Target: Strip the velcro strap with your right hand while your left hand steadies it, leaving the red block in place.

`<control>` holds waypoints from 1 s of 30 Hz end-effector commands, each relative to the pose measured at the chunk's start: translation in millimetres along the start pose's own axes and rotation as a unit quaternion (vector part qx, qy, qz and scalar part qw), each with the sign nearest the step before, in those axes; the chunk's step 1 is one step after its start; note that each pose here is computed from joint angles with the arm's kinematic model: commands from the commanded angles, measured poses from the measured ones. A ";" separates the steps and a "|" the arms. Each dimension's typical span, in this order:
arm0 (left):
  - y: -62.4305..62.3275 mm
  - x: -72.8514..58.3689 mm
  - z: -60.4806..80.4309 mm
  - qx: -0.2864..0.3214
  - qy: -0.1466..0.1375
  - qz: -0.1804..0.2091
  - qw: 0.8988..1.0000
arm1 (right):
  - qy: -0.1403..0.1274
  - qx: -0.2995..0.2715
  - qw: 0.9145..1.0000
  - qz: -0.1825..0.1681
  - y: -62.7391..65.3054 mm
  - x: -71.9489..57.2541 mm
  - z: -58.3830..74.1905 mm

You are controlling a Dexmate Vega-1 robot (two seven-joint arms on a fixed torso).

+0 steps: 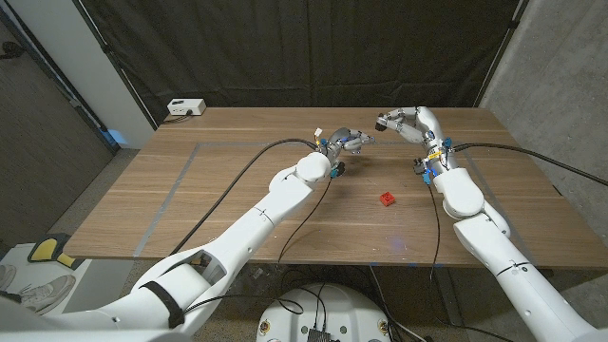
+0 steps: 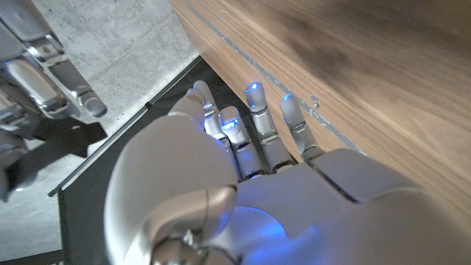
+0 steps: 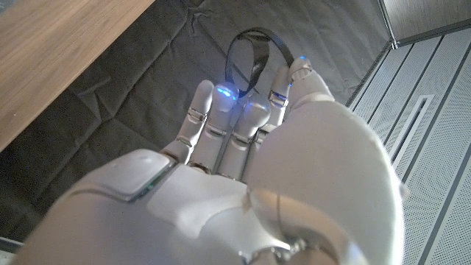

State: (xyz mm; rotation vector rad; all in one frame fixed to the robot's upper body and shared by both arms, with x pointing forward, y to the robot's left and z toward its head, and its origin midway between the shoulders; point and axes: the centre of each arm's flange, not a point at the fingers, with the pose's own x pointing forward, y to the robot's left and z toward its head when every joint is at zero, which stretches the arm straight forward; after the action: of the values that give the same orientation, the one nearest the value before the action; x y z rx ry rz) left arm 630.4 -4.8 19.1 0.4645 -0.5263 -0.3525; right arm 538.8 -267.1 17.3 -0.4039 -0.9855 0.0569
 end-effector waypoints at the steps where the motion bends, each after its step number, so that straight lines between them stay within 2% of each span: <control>1: 0.5 -16.1 16.7 0.053 -0.098 0.043 0.993 | -0.005 0.002 1.000 -0.001 -2.7 -2.0 0.8; 10: 4.8 -16.4 13.5 0.004 -0.110 0.045 0.993 | -0.008 0.004 1.000 0.006 -2.2 -2.2 2.1; 17: 7.9 -15.8 13.6 -0.006 -0.120 0.045 0.992 | -0.009 0.004 1.000 0.015 -1.8 0.3 0.1; 22: 11.3 -12.5 12.9 -0.031 -0.124 0.016 0.992 | -0.010 0.006 1.000 0.015 -1.6 1.5 0.1; 25: 12.4 -8.0 10.3 -0.062 -0.127 -0.025 0.990 | -0.009 0.008 1.000 0.014 -1.5 1.8 -0.6; 30: 14.0 -5.6 11.1 -0.068 -0.120 -0.035 0.990 | -0.013 0.009 1.000 0.018 -1.0 2.0 -0.1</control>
State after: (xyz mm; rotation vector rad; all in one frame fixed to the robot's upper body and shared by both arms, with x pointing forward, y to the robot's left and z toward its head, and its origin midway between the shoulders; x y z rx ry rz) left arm 616.6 3.0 27.5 0.3593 -0.7435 -0.4153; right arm 539.1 -268.3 18.5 -0.4056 -0.9974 0.0888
